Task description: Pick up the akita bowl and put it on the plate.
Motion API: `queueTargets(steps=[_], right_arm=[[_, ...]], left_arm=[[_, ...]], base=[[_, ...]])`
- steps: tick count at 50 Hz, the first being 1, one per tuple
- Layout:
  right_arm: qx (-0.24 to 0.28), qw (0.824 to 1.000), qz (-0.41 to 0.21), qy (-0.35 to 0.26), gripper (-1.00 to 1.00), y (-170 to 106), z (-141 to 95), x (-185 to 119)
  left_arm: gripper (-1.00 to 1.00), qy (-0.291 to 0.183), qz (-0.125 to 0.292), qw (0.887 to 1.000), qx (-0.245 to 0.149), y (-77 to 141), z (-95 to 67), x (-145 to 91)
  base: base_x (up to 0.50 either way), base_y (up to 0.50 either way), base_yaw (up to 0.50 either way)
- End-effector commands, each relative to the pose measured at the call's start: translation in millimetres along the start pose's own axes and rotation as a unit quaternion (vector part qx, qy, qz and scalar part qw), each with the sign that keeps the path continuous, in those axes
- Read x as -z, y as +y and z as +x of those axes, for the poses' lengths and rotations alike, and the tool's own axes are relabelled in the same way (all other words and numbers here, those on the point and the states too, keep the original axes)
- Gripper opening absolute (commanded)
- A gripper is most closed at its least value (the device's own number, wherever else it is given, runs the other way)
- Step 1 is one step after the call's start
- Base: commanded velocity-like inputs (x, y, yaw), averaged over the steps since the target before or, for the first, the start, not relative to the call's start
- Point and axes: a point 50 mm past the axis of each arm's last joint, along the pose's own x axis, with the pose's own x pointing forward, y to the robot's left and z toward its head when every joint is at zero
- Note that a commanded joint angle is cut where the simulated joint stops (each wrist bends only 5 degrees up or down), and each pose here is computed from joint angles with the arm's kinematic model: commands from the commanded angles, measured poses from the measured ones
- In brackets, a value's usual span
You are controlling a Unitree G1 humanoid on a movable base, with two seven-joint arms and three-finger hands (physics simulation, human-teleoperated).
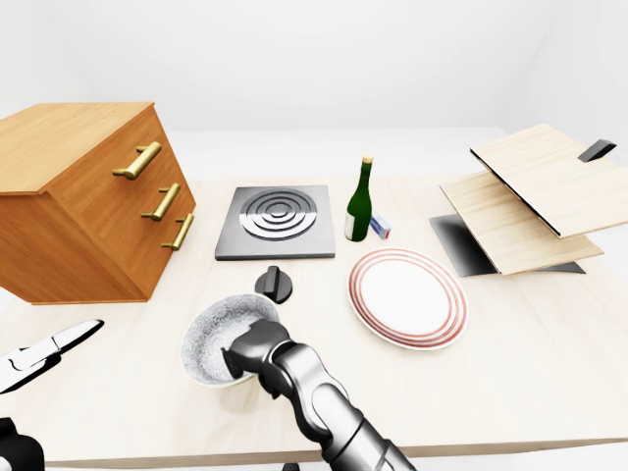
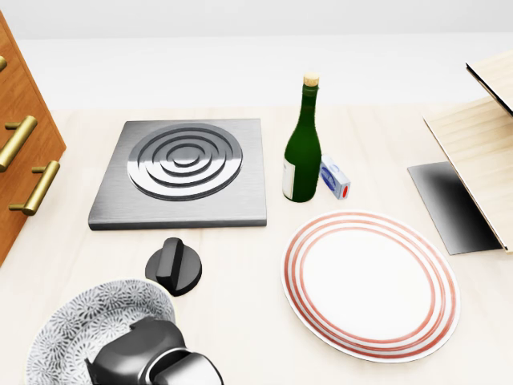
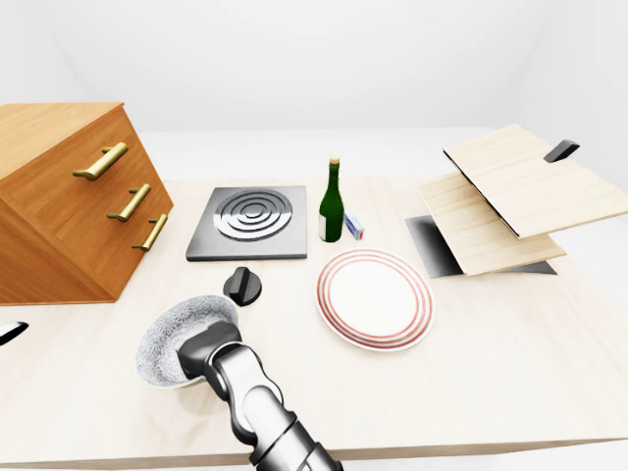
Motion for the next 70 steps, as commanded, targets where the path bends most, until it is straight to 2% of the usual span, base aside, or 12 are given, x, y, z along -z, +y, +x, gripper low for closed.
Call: queueTargets(steps=[1,21,39,50,52,59,70], right_arm=[[-0.006,1.0,0.003,0.005,-1.0,3,1,2],[0.004,1.0,-0.005,0.012,-1.0,-3,0,4],[0.06,0.998,-0.03,0.022,-1.0,-22,-15,0],[0.073,0.997,-0.029,0.027,-1.0,-27,-18,2],[0.074,0.996,-0.03,0.028,-1.0,-28,-18,3],[0.087,0.995,-0.034,0.031,-1.0,-33,-21,3],[0.102,0.993,-0.04,0.033,-1.0,-39,-25,2]], left_arm=[[1.0,0.0,0.0,1.0,0.0,0,-0.2,0],[1.0,0.001,-0.001,1.0,0.0,0,0.0,0],[1.0,0.002,0.0,1.0,0.0,0,-0.9,1],[1.0,0.002,0.0,1.0,0.0,0,-0.6,1],[1.0,0.014,0.0,1.0,-0.001,0,-1.1,6],[1.0,-0.001,-0.001,1.0,0.0,0,-0.5,-1],[1.0,0.001,0.0,1.0,-0.001,2,-1.5,-1]], base=[[0.0,0.0,0.0],[0.0,0.0,0.0],[0.0,0.0,0.0],[0.0,0.0,0.0],[0.0,0.0,0.0],[0.0,0.0,0.0],[0.0,0.0,0.0]])
